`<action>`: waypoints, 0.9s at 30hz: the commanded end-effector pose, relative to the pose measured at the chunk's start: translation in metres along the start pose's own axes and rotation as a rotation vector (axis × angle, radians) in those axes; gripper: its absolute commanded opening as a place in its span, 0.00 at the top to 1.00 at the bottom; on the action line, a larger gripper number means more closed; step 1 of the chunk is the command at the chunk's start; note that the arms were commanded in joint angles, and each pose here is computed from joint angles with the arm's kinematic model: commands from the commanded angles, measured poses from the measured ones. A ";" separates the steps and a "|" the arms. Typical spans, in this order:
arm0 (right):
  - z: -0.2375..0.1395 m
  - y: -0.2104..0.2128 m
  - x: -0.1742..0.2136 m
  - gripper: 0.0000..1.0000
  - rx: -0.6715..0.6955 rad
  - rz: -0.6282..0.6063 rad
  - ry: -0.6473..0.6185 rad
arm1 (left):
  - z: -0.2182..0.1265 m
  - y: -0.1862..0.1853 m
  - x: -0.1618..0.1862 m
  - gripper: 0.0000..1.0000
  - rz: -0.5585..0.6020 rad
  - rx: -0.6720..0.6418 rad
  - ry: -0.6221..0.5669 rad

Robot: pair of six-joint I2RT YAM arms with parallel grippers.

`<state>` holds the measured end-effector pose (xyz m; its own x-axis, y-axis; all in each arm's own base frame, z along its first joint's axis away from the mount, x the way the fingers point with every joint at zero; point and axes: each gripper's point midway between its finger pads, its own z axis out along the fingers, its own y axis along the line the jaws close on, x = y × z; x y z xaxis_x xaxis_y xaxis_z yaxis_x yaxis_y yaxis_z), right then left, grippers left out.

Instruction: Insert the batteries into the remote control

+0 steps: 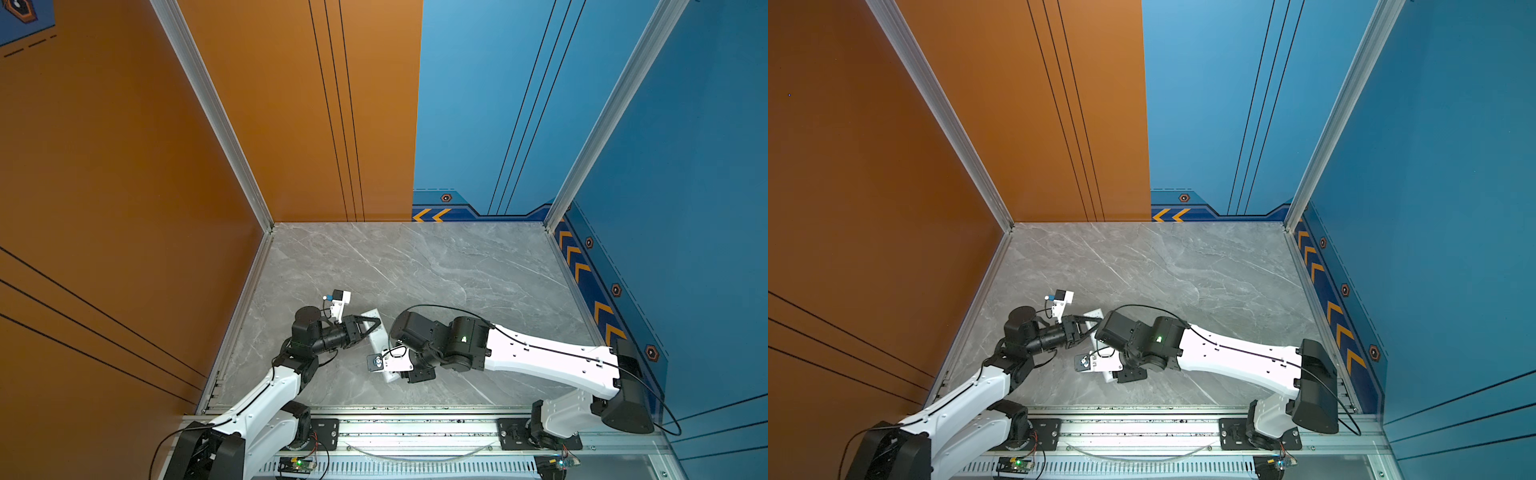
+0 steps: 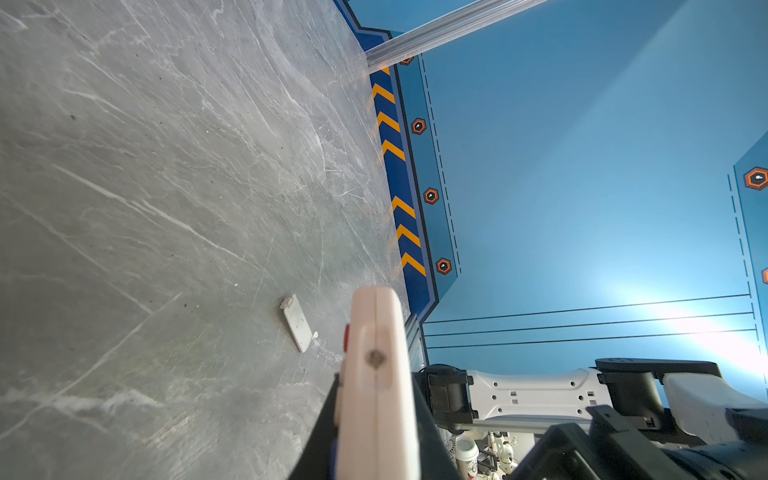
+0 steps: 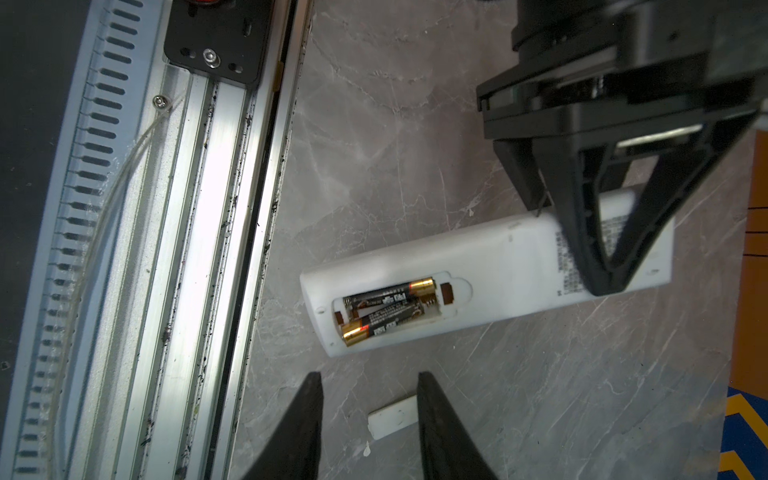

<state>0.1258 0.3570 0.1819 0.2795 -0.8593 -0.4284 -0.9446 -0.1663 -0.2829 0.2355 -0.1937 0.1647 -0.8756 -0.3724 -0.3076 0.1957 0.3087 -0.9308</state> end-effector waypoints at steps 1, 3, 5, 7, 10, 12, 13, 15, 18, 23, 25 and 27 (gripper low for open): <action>0.007 0.003 0.007 0.65 -0.002 -0.022 0.039 | 0.000 -0.020 -0.003 1.00 0.068 0.049 0.005; 0.009 0.003 0.009 0.66 -0.003 -0.024 0.047 | 0.000 -0.021 -0.003 1.00 0.069 0.051 0.004; 0.012 0.004 0.010 0.66 -0.002 -0.028 0.058 | 0.000 -0.021 -0.004 1.00 0.069 0.052 0.005; 0.015 0.005 0.012 0.66 -0.001 -0.036 0.069 | 0.000 -0.021 -0.003 1.00 0.069 0.052 0.005; 0.017 0.005 0.013 0.68 -0.001 -0.039 0.080 | -0.001 -0.022 -0.003 1.00 0.071 0.054 0.004; 0.019 0.006 0.014 0.69 -0.002 -0.041 0.084 | -0.001 -0.023 -0.004 1.00 0.073 0.055 0.002; 0.019 0.006 0.014 0.69 -0.001 -0.042 0.088 | -0.001 -0.023 -0.004 1.00 0.073 0.056 0.001; 0.020 0.005 0.014 0.70 0.001 -0.045 0.091 | -0.001 -0.023 -0.004 1.00 0.072 0.056 0.000; 0.023 0.006 0.016 0.71 0.001 -0.046 0.101 | -0.001 -0.023 -0.004 1.00 0.073 0.056 0.000; 0.027 0.007 0.018 0.73 0.001 -0.052 0.117 | -0.001 -0.023 -0.004 1.00 0.073 0.055 0.001; 0.028 0.007 0.019 0.73 -0.001 -0.056 0.123 | -0.001 -0.023 -0.004 1.00 0.074 0.055 -0.001; 0.029 0.008 0.019 0.73 -0.001 -0.056 0.124 | -0.001 -0.023 -0.004 1.00 0.075 0.057 0.000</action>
<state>0.1296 0.3576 0.1545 0.2987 -0.8932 -0.3362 -0.9331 -0.1994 -0.2993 0.2345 -0.1944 0.1697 -0.8714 -0.3712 -0.3207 0.2124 0.3037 -0.9288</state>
